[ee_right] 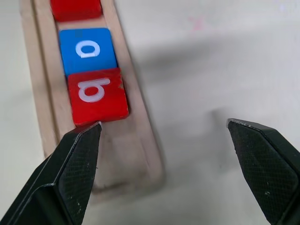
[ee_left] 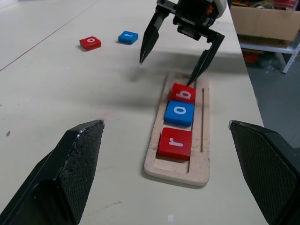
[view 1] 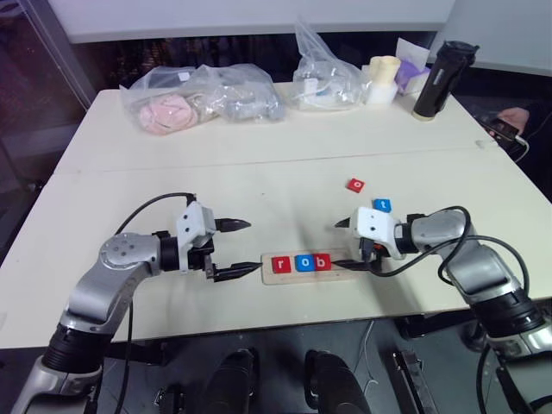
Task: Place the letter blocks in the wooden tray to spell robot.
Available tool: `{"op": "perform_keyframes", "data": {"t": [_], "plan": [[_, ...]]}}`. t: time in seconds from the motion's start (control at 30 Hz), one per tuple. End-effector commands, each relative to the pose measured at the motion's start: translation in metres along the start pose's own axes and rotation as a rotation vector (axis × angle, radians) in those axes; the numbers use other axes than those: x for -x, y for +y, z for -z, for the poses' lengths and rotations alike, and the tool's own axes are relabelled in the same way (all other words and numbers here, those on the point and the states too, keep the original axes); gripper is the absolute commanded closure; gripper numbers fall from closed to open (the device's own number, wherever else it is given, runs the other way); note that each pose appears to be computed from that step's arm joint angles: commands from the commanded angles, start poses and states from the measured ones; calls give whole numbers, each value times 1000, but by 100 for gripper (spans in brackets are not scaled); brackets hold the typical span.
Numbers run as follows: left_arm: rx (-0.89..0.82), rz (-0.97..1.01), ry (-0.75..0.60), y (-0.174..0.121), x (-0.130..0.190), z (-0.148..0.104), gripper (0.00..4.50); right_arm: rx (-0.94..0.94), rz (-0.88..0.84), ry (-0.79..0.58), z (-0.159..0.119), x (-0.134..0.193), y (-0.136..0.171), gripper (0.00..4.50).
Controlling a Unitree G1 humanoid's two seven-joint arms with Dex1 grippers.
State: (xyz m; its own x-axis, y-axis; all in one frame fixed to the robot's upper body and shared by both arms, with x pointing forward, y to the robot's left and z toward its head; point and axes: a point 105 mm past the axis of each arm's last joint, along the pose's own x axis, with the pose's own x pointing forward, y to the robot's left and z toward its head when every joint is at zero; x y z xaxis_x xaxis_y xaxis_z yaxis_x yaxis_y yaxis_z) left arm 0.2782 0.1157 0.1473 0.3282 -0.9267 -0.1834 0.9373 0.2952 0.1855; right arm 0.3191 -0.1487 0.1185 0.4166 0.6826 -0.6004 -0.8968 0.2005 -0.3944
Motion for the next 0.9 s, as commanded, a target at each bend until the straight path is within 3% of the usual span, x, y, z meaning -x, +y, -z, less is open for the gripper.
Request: {"op": "perform_keyframes", "data": {"t": [0.03,0.37,0.53,0.73,0.9], "plan": [[-41,7,-25,-2,-1,-11,0,30,-11,-33,-12,-1,3,12],[-42,0,-24,-1,-2,-11,0,45,-37,-52,-20,-8,9,12],[-41,-2,-26,-1,-2,-11,0,59,19,-42,-20,1,-5,12],[-41,-4,-28,-1,-2,-11,0,8,143,-71,-28,22,-33,12],[-43,-5,-31,0,-2,-11,0,-162,463,-33,-9,29,-81,12]]}}
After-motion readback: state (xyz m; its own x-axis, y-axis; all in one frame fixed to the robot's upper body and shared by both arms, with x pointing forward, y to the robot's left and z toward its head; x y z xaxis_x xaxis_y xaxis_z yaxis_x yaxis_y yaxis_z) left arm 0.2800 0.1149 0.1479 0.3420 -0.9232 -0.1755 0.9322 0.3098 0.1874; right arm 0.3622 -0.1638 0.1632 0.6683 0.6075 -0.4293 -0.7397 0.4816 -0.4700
